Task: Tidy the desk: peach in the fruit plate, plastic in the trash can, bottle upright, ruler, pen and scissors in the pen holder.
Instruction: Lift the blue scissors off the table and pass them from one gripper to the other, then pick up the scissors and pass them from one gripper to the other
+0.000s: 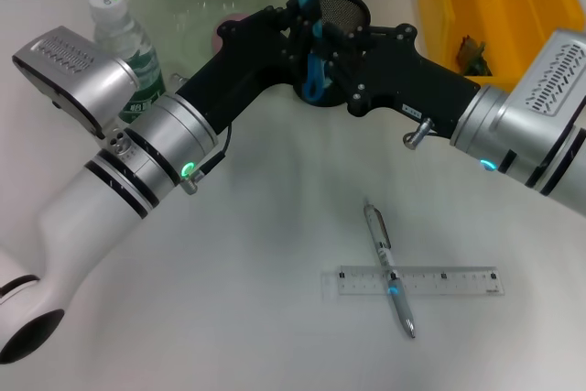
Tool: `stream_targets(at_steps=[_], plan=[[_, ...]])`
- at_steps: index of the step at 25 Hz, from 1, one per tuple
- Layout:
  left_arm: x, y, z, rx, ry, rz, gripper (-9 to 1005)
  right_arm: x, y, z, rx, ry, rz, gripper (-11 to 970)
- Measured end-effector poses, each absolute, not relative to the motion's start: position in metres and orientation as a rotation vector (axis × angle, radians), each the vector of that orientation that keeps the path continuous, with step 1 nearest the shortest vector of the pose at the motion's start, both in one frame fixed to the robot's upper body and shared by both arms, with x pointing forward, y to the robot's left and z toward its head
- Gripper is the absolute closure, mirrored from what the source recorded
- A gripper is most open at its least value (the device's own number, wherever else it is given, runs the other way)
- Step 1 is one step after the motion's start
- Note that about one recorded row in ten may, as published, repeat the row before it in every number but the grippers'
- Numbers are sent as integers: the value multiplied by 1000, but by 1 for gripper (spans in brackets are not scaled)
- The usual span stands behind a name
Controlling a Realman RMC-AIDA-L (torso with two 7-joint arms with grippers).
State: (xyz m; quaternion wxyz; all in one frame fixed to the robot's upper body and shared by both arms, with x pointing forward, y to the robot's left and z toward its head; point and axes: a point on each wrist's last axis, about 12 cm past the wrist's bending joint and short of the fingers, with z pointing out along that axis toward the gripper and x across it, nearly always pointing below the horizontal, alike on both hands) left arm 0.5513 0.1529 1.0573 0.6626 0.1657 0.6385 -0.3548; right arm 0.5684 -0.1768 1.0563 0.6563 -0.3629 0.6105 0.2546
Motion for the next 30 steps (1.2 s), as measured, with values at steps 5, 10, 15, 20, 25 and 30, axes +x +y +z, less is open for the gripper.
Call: stream_targets(at_steps=[5,10,15,20,25,30], plan=[[552,151,1059,377,1434,-807,891,569,-177,1057,-823,1383,577,852],[554,151,1060,369,1434,-804,896,569,-176,1057,-824,1381,579,912],[556,155,1060,351,1431,-788,899,569,-178,1057,-817,1384,577,902],[556,159,1060,335,1429,-779,899,568,-182,1055,-792,1391,568,754],[556,166,1060,289,1430,-797,899,563,-189,1052,-738,1403,571,516],[546,185,1061,217,1384,-882,899,554,-209,1052,-606,1443,705,287]])
